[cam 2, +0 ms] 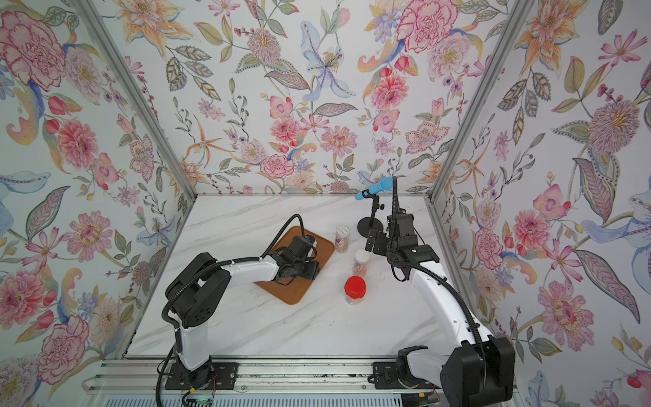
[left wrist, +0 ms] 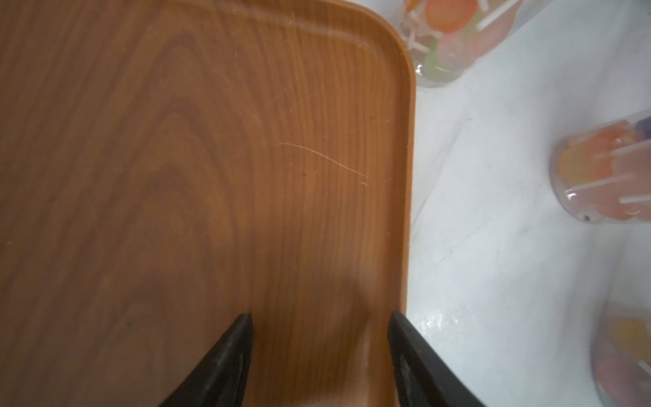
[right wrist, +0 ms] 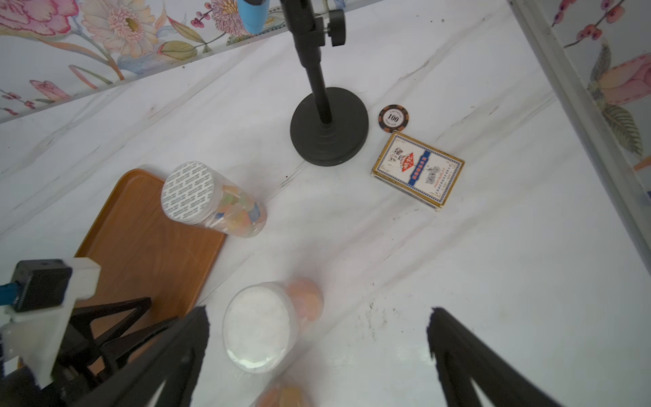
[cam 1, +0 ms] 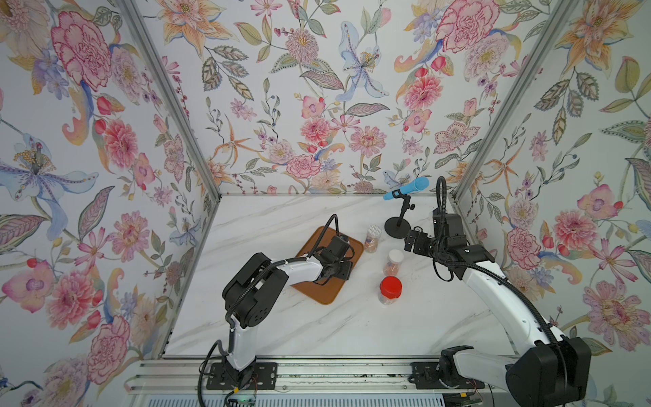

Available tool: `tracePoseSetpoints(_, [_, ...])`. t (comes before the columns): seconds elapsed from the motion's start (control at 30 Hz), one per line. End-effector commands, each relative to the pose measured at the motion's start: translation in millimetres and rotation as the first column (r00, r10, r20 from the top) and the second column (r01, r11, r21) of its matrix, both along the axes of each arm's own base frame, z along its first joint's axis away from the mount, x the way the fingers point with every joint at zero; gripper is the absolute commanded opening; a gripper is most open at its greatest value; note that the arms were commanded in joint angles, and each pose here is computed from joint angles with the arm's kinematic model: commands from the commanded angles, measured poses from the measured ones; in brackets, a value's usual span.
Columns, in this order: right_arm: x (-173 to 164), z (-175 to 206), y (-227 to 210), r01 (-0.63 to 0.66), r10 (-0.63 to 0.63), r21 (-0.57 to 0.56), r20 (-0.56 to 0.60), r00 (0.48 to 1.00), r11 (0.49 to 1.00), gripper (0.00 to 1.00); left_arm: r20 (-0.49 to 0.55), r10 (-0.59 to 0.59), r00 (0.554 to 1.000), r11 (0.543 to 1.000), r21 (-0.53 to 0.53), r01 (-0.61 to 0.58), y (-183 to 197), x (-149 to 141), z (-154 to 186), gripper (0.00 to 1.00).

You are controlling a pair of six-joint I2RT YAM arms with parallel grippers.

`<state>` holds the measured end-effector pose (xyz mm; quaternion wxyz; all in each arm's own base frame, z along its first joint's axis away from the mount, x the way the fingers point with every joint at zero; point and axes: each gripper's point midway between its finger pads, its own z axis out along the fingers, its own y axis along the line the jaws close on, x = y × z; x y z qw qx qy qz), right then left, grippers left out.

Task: Pour the candies out of the jar
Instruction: Move the tray at the center of the board, then pick up the jar from the center of the board.

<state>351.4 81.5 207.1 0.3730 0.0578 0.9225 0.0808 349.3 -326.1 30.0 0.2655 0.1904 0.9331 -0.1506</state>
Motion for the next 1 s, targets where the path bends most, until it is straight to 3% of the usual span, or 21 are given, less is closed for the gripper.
tracePoseSetpoints(0.0, [-20, -18, 18, -0.088, 0.078, -0.060, -0.154, 0.985, 0.994, 0.91, -0.045, 0.005, 0.999, 1.000, -0.006, -0.005, -3, -8, -1, 0.67])
tracePoseSetpoints(0.1, [-23, -28, 31, -0.126, 0.101, -0.096, -0.230, 0.968, 0.987, 0.83, 0.018, 0.039, 0.999, 0.999, -0.011, -0.038, 4, 1, 25, 0.77])
tracePoseSetpoints(0.23, [-14, -34, 45, -0.142, 0.113, -0.095, -0.259, 0.959, 0.985, 0.78, 0.115, 0.096, 0.989, 0.995, -0.035, -0.093, 25, 18, 68, 0.99])
tracePoseSetpoints(0.53, [-5, -58, 52, -0.150, 0.091, -0.159, -0.330, 0.940, 0.976, 0.72, 0.267, 0.234, 0.935, 0.967, -0.165, -0.195, 75, 51, 141, 0.99])
tracePoseSetpoints(0.8, [-4, -70, 47, -0.128, 0.045, -0.217, -0.350, 0.936, 0.968, 0.69, 0.319, 0.287, 0.903, 0.956, -0.152, -0.250, 98, 56, 147, 0.99])
tracePoseSetpoints(0.83, [-5, -73, 46, -0.128, 0.043, -0.217, -0.357, 0.933, 0.968, 0.68, 0.346, 0.299, 0.889, 0.951, -0.185, -0.248, 100, 53, 162, 0.99])
tracePoseSetpoints(0.97, [-10, -84, 45, -0.126, 0.034, -0.217, -0.384, 0.923, 0.968, 0.65, 0.371, 0.322, 0.871, 0.943, -0.210, -0.259, 104, 55, 166, 0.99])
